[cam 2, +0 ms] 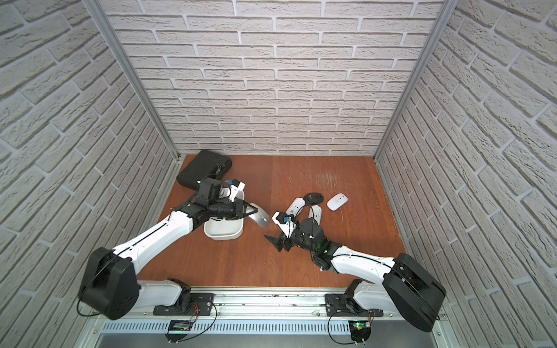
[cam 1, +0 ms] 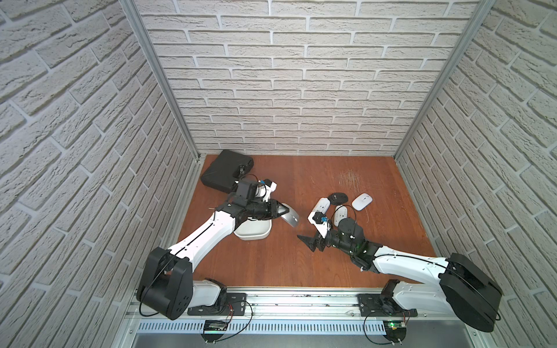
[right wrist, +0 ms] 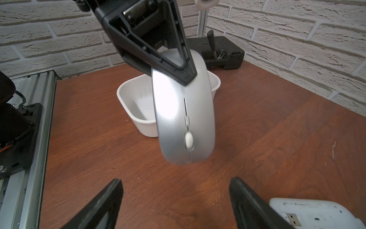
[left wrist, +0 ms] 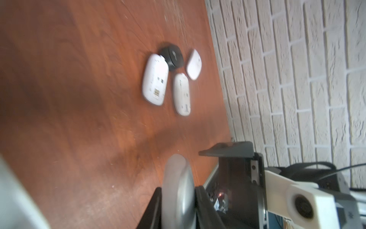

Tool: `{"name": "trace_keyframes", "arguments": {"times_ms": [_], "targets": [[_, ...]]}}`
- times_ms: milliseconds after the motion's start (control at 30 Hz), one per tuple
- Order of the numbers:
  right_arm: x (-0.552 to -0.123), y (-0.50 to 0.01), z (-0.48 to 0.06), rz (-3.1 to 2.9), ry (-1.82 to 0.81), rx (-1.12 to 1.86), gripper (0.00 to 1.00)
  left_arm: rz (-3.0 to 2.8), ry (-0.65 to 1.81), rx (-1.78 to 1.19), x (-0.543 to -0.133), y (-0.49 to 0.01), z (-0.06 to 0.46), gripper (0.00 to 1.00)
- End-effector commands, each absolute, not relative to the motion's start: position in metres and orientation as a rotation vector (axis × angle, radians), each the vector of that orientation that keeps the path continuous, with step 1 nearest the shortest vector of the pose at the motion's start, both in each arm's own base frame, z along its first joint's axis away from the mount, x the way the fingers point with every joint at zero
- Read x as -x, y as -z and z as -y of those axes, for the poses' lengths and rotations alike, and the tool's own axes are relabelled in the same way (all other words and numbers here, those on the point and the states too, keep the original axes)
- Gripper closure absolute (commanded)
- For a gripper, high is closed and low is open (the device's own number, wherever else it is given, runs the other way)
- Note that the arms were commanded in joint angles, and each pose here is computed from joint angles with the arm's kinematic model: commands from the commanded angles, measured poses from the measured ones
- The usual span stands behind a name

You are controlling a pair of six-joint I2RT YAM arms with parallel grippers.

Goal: Put the mouse in the storage box
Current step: Pick up the mouse from the center of the board, then place the mouse in the storage box.

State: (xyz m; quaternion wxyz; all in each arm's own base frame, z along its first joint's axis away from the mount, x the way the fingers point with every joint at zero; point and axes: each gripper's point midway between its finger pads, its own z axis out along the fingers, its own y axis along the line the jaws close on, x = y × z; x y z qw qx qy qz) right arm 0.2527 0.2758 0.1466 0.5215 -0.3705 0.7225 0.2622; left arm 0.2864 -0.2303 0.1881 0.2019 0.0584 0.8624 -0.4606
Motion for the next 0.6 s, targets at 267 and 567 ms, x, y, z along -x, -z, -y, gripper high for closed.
{"name": "trace_keyframes", "arguments": {"times_ms": [267,567], "targets": [[-0.255,-0.147,-0.279,-1.72,-0.635,0.86,0.13,-2.378,1.025,0.293,-0.299,-0.157,0.118,1.0],[-0.256,-0.144,-0.279,-1.734,-0.632,0.861,0.12,-2.456,0.868,0.359,-0.307,-0.117,0.102,1.0]]}}
